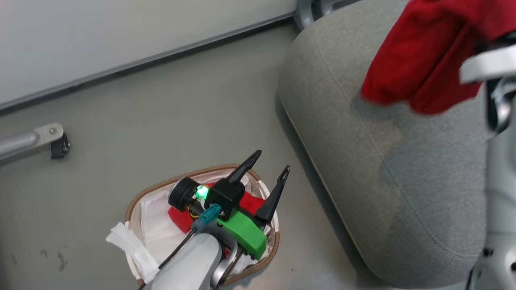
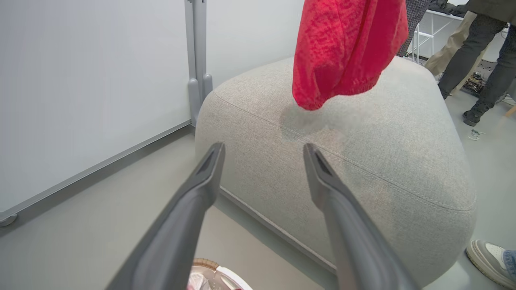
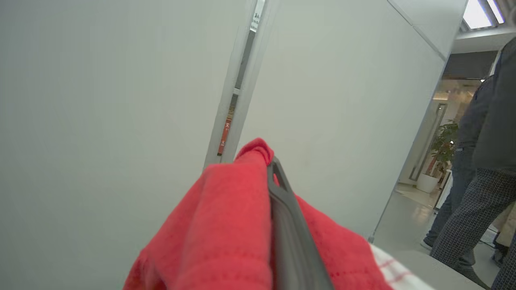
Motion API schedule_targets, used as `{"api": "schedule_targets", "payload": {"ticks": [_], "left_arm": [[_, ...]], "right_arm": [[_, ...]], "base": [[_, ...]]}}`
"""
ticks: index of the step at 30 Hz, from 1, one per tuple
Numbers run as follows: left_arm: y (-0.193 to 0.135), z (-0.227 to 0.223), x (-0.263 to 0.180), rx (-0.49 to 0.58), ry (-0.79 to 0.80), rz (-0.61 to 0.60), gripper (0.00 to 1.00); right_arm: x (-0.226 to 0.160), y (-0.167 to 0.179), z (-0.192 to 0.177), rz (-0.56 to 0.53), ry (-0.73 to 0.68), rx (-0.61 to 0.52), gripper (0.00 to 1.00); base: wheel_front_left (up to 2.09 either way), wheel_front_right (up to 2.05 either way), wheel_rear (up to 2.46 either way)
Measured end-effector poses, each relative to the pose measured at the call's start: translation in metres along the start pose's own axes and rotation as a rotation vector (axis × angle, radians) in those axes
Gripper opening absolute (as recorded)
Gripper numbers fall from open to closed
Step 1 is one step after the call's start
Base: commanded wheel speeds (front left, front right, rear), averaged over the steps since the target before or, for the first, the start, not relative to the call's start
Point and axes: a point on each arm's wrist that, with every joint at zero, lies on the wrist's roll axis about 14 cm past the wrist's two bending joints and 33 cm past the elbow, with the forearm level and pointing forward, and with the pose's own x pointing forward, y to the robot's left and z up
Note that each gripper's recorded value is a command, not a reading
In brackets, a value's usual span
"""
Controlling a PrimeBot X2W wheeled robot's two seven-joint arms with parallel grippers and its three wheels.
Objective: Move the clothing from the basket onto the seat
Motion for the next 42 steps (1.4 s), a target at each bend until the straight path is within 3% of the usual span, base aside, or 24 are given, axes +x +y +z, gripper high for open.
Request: {"api": "schedule_targets", "payload": {"ticks": [8, 15, 20, 26, 32, 33, 34, 35, 42], "left_arm": [[0.035, -0.012, 0.002, 0.001, -0.001, 0.029, 1.00], [0.074, -0.028, 0.004, -0.024, -0.007, 0.079, 1.00], [0.094, -0.052, 0.003, -0.050, 0.015, 0.104, 1.00], [0.109, -0.085, -0.005, -0.101, 0.067, 0.139, 1.00], [0.119, -0.101, -0.015, -0.121, 0.100, 0.173, 1.00], [0.121, -0.103, -0.016, -0.120, 0.106, 0.176, 1.00], [0.121, -0.105, -0.017, -0.119, 0.110, 0.176, 1.00], [0.121, -0.105, -0.017, -0.119, 0.110, 0.177, 1.00], [0.117, -0.097, -0.016, -0.103, 0.110, 0.174, 1.00]], "right_arm": [[0.070, -0.028, -0.003, -0.074, -0.041, -0.118, 0.00], [0.094, -0.019, -0.071, -0.085, 0.076, -0.158, 0.00], [0.082, -0.004, -0.144, -0.073, 0.219, -0.177, 0.00], [0.033, 0.016, -0.236, -0.044, 0.450, -0.183, 0.00], [0.004, 0.027, -0.276, -0.029, 0.558, -0.178, 0.00], [0.001, 0.028, -0.278, -0.030, 0.565, -0.176, 0.27], [-0.001, 0.028, -0.279, -0.031, 0.570, -0.175, 0.41], [-0.003, 0.028, -0.279, -0.031, 0.572, -0.174, 1.00], [-0.029, 0.015, -0.268, -0.056, 0.588, -0.166, 1.00]], "base": [[0.00, 0.00, 0.00], [0.00, 0.00, 0.00], [0.00, 0.00, 0.00], [0.00, 0.00, 0.00], [0.00, 0.00, 0.00], [0.00, 0.00, 0.00], [0.00, 0.00, 0.00], [0.00, 0.00, 0.00], [0.00, 0.00, 0.00]]}}
